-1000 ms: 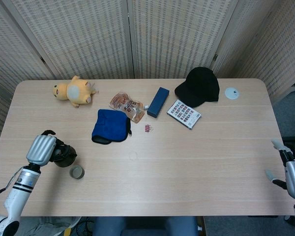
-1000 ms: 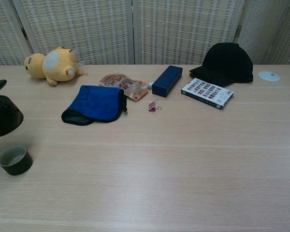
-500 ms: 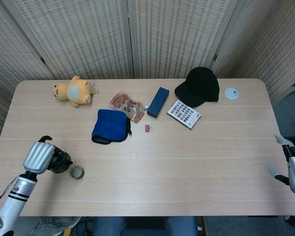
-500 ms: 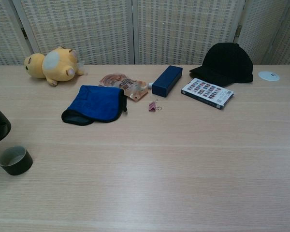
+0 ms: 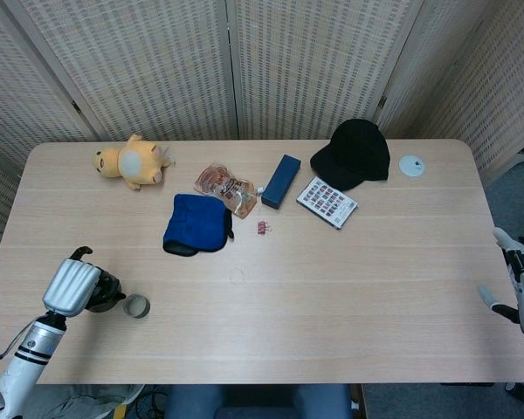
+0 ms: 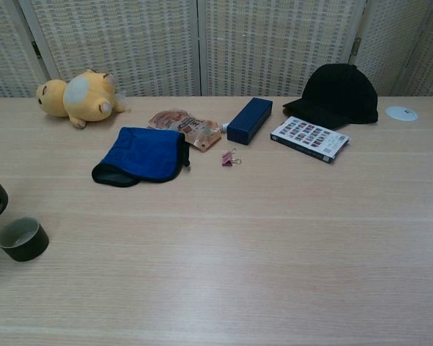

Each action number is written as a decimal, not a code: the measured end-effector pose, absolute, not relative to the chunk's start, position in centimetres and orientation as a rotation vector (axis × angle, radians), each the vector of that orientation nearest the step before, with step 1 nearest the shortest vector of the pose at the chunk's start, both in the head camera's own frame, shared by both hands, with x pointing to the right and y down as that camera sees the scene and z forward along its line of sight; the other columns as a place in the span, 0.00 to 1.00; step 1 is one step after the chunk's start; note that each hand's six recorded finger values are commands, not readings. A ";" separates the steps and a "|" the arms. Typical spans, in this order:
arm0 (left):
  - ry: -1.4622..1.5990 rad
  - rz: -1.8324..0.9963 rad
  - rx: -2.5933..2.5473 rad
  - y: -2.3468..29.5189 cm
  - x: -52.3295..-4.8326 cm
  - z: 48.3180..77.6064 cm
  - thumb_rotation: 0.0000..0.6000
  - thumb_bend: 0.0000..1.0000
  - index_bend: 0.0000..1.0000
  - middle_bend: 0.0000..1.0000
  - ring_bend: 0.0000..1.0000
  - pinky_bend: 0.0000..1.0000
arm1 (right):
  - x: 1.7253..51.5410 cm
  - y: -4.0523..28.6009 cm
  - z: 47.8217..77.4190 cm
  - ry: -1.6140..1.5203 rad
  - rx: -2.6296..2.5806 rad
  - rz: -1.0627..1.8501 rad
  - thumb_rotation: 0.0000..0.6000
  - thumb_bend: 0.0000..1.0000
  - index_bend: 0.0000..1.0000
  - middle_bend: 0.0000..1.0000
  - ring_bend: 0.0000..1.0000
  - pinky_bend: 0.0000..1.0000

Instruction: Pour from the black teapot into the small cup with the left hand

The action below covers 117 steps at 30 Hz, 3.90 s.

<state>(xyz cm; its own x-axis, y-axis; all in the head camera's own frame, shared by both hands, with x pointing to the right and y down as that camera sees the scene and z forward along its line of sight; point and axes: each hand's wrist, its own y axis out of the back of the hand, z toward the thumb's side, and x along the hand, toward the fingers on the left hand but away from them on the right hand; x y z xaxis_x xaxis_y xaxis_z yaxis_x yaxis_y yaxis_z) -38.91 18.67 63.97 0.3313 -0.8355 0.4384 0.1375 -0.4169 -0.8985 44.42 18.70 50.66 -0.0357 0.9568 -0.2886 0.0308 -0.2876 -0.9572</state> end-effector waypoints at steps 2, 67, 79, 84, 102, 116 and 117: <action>0.625 -1.253 -1.618 18.8 -38.8 64.1 0.67 0.47 1.00 1.00 0.95 0.28 | 44.5 18.7 50.7 -1.105 -1.422 1.443 1.00 0.16 0.16 0.28 0.16 0.18; 0.344 -1.006 -1.449 21.3 -35.7 65.2 0.88 0.47 1.00 1.00 0.95 0.28 | 45.1 19.7 50.0 -1.130 -1.400 1.460 1.00 0.16 0.16 0.28 0.16 0.18; 0.348 -1.008 -1.445 21.3 -35.7 65.1 0.90 0.47 1.00 1.00 0.95 0.28 | 45.2 19.7 50.0 -1.130 -1.401 1.461 1.00 0.16 0.16 0.28 0.16 0.18; 0.349 -1.012 -1.446 21.2 -35.7 65.2 0.90 0.47 1.00 1.00 0.95 0.28 | 45.1 19.7 50.1 -1.129 -1.401 1.460 1.00 0.16 0.16 0.28 0.16 0.18; 0.356 -1.019 -1.447 21.3 -35.7 65.1 0.92 0.47 1.00 1.00 0.95 0.28 | 45.2 19.8 49.9 -1.134 -1.398 1.458 1.00 0.16 0.16 0.28 0.16 0.18; 0.376 -1.044 -1.458 21.1 -35.9 65.0 0.94 0.47 1.00 1.00 0.95 0.28 | 45.1 19.8 49.9 -1.136 -1.399 1.452 1.00 0.16 0.16 0.28 0.16 0.18; 0.380 -1.048 -1.460 21.1 -36.0 65.0 0.93 0.47 1.00 1.00 0.95 0.28 | 45.1 19.7 49.9 -1.136 -1.399 1.452 1.00 0.16 0.16 0.28 0.16 0.18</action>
